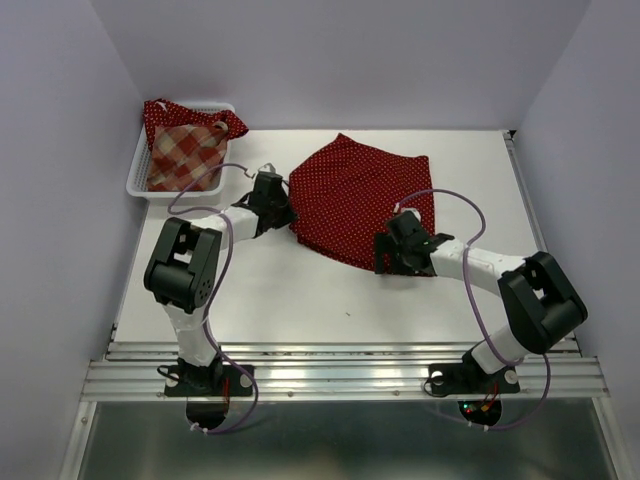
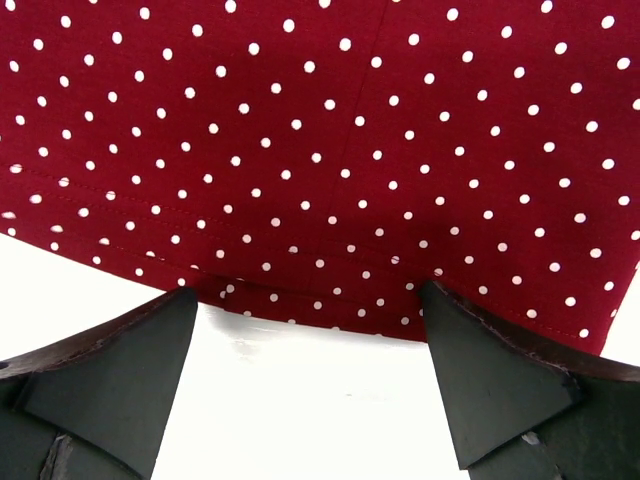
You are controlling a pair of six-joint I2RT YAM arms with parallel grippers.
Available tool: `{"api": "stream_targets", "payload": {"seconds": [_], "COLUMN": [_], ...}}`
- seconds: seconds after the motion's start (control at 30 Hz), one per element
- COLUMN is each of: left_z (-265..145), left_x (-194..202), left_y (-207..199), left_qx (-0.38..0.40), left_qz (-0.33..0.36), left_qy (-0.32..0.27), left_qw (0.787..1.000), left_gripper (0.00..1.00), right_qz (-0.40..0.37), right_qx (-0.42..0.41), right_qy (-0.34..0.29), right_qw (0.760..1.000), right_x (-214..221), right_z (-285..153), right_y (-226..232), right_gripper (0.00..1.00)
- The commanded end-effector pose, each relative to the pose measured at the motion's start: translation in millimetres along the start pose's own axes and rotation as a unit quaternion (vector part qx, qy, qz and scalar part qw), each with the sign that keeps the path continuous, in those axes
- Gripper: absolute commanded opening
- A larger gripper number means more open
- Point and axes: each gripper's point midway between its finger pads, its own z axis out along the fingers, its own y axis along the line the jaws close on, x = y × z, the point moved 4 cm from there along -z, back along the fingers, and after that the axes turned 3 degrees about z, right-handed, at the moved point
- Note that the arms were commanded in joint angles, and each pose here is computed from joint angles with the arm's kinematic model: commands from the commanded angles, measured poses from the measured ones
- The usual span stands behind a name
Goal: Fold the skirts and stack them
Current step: Flatten the skirt out
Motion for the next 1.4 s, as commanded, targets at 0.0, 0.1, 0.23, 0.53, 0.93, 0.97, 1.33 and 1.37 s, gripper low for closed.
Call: {"api": "stream_targets", "payload": {"seconds": [0.0, 0.1, 0.23, 0.53, 0.93, 0.97, 1.33, 1.37], "left_z": [-27.4, -42.8, -58.3, -73.7, -94.5, -97.3, -50.7, -45.2], "left_x": [-36.3, -51.3, -34.9, -45.8, -43.4, -37.3, -32.5, -30.2], "left_y": [-26.0, -43.1, -45.1, -29.7, -48.5, -46.8, 22.1, 24.4], "left_qx": [-0.030, -0.130, -0.266, -0.450, -0.265, -0.234, -0.080, -0.070], "left_qz": [0.042, 0.100, 0.180, 0.226, 0.174, 0.177, 0.074, 0.075], "left_qy": [-0.044, -0.081, -0.045, -0.081, -0.087, -0.069, 0.004, 0.004], "left_qw": [0.998, 0.983, 0.946, 0.860, 0.945, 0.953, 0.994, 0.995], "left_gripper": [0.00, 0.00, 0.00, 0.39, 0.99, 0.99, 0.99, 0.99], "right_qz": [0.004, 0.001, -0.004, 0.007, 0.008, 0.007, 0.125, 0.148], "right_qx": [0.009, 0.011, 0.026, 0.035, 0.021, 0.010, 0.017, 0.018], "right_qy": [0.008, 0.003, 0.000, 0.030, 0.011, 0.008, -0.060, -0.062], "right_qw": [1.000, 1.000, 1.000, 0.999, 1.000, 1.000, 0.990, 0.987], "right_x": [5.3, 2.7, 4.2, 14.6, -6.0, -9.4, -42.1, -44.9], "right_z": [-3.1, -9.1, -15.0, -5.7, -17.9, -21.4, -61.0, -62.3], "right_y": [-8.8, -10.7, -17.8, -22.8, -17.2, -13.8, -52.4, -63.8], "right_gripper": [1.00, 1.00, 1.00, 1.00, 1.00, 1.00, 1.00, 1.00]}}
